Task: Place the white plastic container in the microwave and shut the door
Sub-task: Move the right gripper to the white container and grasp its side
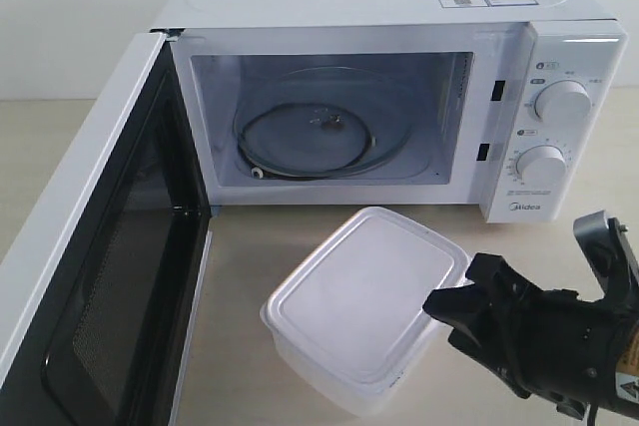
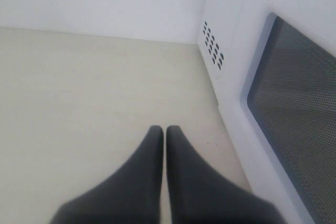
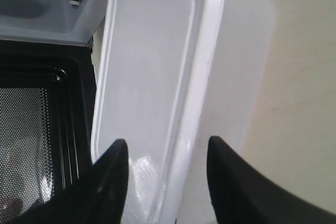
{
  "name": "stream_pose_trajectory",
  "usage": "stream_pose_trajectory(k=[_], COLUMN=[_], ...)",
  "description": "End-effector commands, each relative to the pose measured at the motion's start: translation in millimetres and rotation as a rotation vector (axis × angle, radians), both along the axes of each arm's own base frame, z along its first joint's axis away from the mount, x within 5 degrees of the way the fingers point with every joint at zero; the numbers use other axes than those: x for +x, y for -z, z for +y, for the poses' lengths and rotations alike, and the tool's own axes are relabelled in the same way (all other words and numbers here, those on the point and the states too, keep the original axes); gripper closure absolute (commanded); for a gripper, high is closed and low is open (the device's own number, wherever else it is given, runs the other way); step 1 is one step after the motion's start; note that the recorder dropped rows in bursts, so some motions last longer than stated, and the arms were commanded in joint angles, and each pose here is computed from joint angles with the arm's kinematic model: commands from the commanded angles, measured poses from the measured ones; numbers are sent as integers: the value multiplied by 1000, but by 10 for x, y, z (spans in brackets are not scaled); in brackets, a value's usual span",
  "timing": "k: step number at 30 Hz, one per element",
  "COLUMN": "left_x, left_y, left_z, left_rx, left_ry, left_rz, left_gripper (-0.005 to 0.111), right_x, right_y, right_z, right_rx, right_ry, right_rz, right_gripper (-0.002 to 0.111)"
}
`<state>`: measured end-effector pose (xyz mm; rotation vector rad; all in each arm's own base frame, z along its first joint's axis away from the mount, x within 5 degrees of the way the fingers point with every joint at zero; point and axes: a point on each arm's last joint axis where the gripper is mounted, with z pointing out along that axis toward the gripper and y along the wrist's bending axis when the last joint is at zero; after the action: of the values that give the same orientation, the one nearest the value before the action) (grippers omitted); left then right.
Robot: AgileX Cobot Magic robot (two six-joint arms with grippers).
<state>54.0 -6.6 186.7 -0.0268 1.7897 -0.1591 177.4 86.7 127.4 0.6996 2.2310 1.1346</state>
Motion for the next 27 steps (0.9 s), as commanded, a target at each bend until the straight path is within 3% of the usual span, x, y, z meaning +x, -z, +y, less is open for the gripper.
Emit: stream_pose_trajectory(k=[1, 27], left_x=[3, 3], left_y=[-3, -3], left_z=[4, 4], left_rx=[7, 7], left_ry=[-4, -4], left_rz=[-15, -15], left_gripper=[102, 102], right_x=[66, 263], right_y=[78, 112], right_z=[10, 109], right_rx=[-27, -2], right_ry=[9, -18], right_rz=[56, 102], right_gripper=[62, 62])
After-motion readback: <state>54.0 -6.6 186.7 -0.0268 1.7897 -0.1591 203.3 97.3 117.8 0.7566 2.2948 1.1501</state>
